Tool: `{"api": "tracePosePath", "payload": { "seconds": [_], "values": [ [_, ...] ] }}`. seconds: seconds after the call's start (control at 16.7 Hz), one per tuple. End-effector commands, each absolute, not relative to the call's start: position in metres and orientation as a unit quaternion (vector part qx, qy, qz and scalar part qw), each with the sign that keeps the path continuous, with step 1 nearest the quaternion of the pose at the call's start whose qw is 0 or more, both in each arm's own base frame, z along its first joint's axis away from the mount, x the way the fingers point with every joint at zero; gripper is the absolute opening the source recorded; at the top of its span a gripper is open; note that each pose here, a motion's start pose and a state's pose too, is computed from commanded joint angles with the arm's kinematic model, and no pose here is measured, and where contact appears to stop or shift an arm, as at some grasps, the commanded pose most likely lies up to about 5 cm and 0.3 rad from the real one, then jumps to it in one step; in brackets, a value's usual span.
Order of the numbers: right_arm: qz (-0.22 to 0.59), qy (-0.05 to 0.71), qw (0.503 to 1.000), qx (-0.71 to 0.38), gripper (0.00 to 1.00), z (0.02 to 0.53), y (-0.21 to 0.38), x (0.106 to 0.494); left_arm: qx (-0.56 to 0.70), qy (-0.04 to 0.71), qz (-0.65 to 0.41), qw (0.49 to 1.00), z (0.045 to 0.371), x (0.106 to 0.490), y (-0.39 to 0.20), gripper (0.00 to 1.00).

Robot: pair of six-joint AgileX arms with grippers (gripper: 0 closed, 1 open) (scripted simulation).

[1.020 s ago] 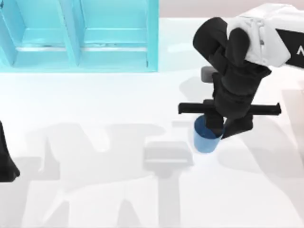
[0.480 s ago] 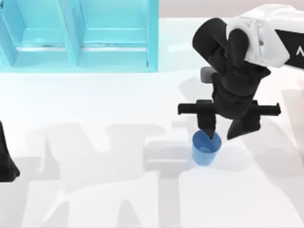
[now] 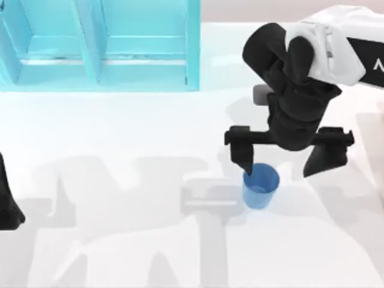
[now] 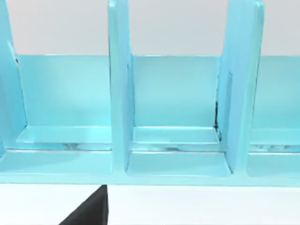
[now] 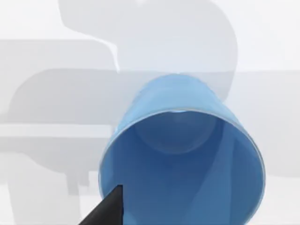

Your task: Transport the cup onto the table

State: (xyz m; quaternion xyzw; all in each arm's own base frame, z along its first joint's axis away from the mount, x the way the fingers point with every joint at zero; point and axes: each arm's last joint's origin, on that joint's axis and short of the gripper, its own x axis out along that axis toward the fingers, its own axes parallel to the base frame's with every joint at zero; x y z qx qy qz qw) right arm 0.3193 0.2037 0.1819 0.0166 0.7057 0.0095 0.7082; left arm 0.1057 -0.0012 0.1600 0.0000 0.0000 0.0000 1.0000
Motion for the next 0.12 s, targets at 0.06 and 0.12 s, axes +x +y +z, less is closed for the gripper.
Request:
{"api": "tracePosePath", "payload": {
  "seconds": [0.06, 0.12],
  "values": [
    [0.009, 0.706, 0.708, 0.017, 1.00, 0.1819, 0.2037, 0.3193, 0.000, 0.000, 0.000, 1.000, 0.1600, 0.1057, -0.0012, 1.00],
    [0.009, 0.706, 0.708, 0.017, 1.00, 0.1819, 0.2037, 0.3193, 0.000, 0.000, 0.000, 1.000, 0.1600, 0.1057, -0.0012, 1.00]
  ]
}}
